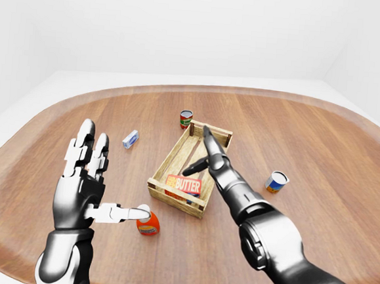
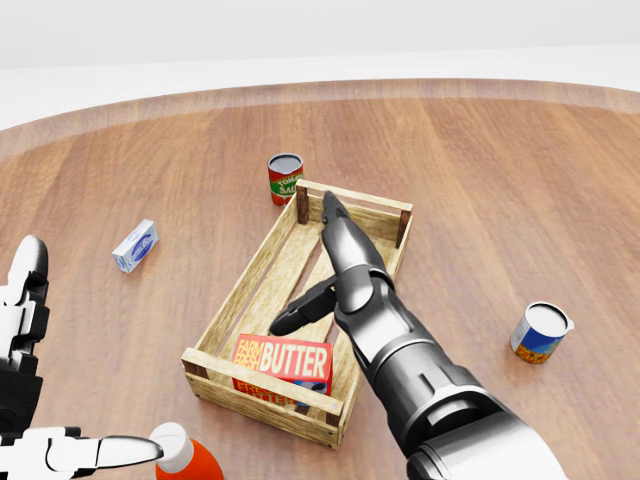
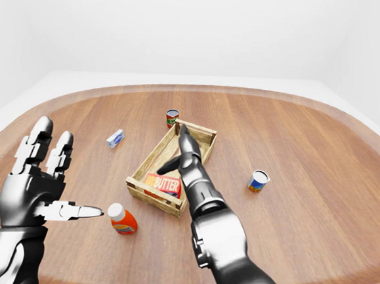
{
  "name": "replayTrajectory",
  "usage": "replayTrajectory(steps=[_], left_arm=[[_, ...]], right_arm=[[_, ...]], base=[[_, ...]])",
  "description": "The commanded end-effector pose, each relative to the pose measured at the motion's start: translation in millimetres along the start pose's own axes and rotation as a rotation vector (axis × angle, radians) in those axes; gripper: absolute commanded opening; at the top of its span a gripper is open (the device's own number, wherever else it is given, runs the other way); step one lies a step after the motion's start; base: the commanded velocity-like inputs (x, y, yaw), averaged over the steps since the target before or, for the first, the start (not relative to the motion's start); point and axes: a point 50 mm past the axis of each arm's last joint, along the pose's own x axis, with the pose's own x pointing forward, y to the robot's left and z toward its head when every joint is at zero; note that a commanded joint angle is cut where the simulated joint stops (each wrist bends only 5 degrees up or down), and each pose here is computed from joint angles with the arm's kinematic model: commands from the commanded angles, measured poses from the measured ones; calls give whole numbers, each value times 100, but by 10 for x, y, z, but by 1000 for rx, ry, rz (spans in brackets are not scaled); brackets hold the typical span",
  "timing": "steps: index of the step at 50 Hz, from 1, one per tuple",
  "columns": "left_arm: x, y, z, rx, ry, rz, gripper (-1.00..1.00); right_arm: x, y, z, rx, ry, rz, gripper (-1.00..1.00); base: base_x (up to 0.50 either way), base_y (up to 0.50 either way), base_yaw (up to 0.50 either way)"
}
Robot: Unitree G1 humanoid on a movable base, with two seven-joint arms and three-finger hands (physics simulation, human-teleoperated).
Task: Pick up the butter and put it in the tray.
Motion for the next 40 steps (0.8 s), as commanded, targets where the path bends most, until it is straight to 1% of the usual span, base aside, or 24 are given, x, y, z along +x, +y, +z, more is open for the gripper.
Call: replayTrajectory(steps=[1, 2, 4, 6, 8, 10, 11, 15, 20, 22, 26, 32, 38, 40], left_arm=[[-4, -1, 5, 0, -1, -3, 100], [-4, -1, 5, 0, -1, -3, 100], [1, -2, 9, 1, -4, -3, 100], [-4, -4, 2, 0, 0, -4, 100], [-1, -4, -2, 1, 1, -3, 100], [0, -2, -3, 1, 1, -3, 100], [1, 4, -9, 0, 4, -2, 100], [8, 3, -10, 1, 3, 0, 100], [-12, -7, 2, 3, 3, -3, 100], [-1, -1, 18, 5, -7, -2, 100], [-5, -1, 21, 6, -7, -1, 100], [-1, 7, 16, 4, -7, 0, 100], [-12, -7, 6, 5, 1, -4, 100], [-14, -6, 24, 6, -6, -4, 100]], right_arm=[[-60, 147, 302, 2, -138, 70, 100], [-64, 148, 308, 2, -144, 71, 100], [-116, 117, 442, 12, -234, 66, 100], [-183, 100, 526, -7, -307, 55, 100], [-283, 117, 568, -16, -376, 69, 100], [-344, 90, 592, -30, -416, 60, 100], [-418, 48, 622, -35, -460, 56, 100], [-553, -91, 677, -50, -534, 22, 100], [-660, -243, 782, -38, -604, -22, 100], [-711, -249, 787, -42, -624, -23, 100], [-782, -310, 784, -6, -650, -48, 100], [-1032, -408, 828, 8, -744, -99, 100], [-1127, -420, 739, 34, -750, -116, 100], [-1196, -454, 725, 53, -767, -137, 100]], base=[[0, 0, 0], [0, 0, 0], [0, 0, 0], [0, 0, 0], [0, 0, 0], [0, 0, 0], [0, 0, 0], [0, 0, 0], [0, 0, 0], [0, 0, 0], [0, 0, 0], [0, 0, 0], [0, 0, 0], [0, 0, 0]])
